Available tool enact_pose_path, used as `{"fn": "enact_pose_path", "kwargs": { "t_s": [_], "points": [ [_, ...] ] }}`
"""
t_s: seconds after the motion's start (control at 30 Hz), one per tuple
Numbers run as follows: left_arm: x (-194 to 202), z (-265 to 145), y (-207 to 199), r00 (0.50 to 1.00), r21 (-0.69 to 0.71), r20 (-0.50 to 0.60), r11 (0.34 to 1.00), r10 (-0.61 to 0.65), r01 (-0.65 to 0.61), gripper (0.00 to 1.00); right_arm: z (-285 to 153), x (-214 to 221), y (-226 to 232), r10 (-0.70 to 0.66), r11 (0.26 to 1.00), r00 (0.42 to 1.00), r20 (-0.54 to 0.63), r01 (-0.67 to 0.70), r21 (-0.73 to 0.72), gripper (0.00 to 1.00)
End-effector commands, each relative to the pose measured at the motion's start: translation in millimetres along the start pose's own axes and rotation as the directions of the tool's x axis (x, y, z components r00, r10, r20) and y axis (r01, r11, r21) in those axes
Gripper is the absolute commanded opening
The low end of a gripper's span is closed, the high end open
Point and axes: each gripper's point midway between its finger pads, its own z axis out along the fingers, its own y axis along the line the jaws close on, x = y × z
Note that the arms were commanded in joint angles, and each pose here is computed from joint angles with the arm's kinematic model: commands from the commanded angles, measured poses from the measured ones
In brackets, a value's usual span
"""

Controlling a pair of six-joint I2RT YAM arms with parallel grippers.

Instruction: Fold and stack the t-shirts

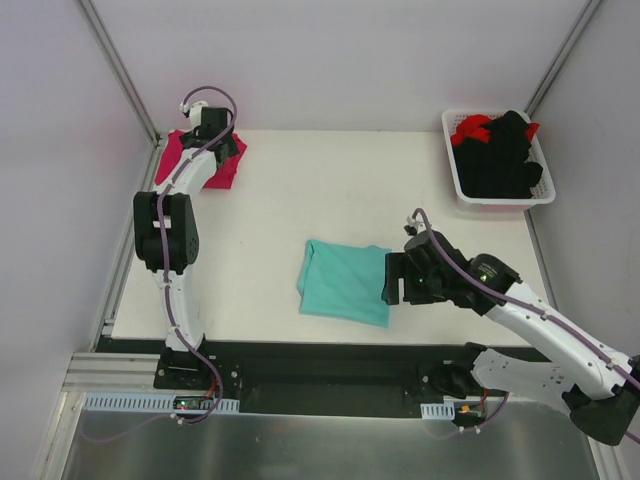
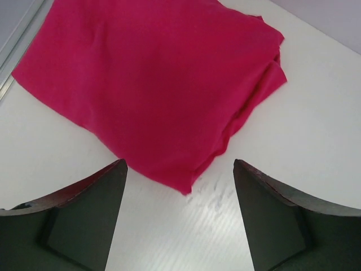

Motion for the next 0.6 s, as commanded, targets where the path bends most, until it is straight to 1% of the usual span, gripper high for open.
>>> {"fn": "enact_pose_path", "kwargs": {
  "t_s": [0.0, 0.03, 0.07, 0.1, 0.17, 0.27, 0.3, 0.47, 0.57],
  "points": [
    [-28.8, 24.6, 3.1, 0.999, 0.007, 0.046, 1.0, -0.028, 0.028, 0.78, -18.6, 3.0, 2.6, 0.02, 0.999, 1.0, 0.002, -0.02, -0.04, 0.81],
    [-29.6, 29.9, 3.8, 0.999, 0.006, 0.046, 1.0, -0.029, 0.029, 0.78, -20.6, 4.0, 0.7, 0.021, 0.999, 1.0, 0.002, -0.021, -0.038, 0.81],
    [-39.8, 33.3, 4.1, 0.997, 0.014, 0.063, 0.999, -0.039, 0.039, 0.79, -21.7, 5.7, -0.6, 0.018, 0.999, 1.0, -0.002, -0.018, -0.035, 0.81],
    [-35.8, 41.9, 5.4, 0.998, 0.003, 0.057, 1.0, -0.024, 0.024, 0.79, -22.2, 6.7, -1.0, 0.019, 0.999, 1.0, -0.005, -0.019, -0.035, 0.81],
    [-43.9, 49.6, 7.4, 0.997, 0.003, 0.075, 1.0, -0.029, 0.029, 0.83, -23.7, 8.4, -1.7, 0.018, 0.999, 1.0, -0.01, -0.018, -0.038, 0.81],
    [-44.0, 61.6, 0.4, 0.996, 0.036, 0.082, 0.999, -0.036, 0.033, 0.89, -24.9, 9.7, -1.0, 0.019, 0.999, 1.0, -0.018, -0.02, -0.04, 0.82],
    [-44.4, 70.8, 9.0, 0.996, 0.028, 0.082, 0.999, -0.046, 0.044, 0.9, -25.8, 8.7, -0.1, 0.02, 0.999, 1.0, -0.018, -0.021, -0.043, 0.82],
    [-35.6, 90.2, 8.6, 0.998, 0.045, 0.065, 0.999, -0.027, 0.024, 0.94, -26.6, 3.5, 6.7, 0.004, 0.999, 1.0, -0.03, -0.006, -0.053, 0.82],
    [-28.5, 98.7, 20.0, 0.998, 0.038, 0.036, 0.998, -0.055, 0.054, 0.96, -27.0, -1.2, 12.0, -0.01, 0.998, 0.999, -0.039, 0.008, -0.057, 0.83]
  ]
}}
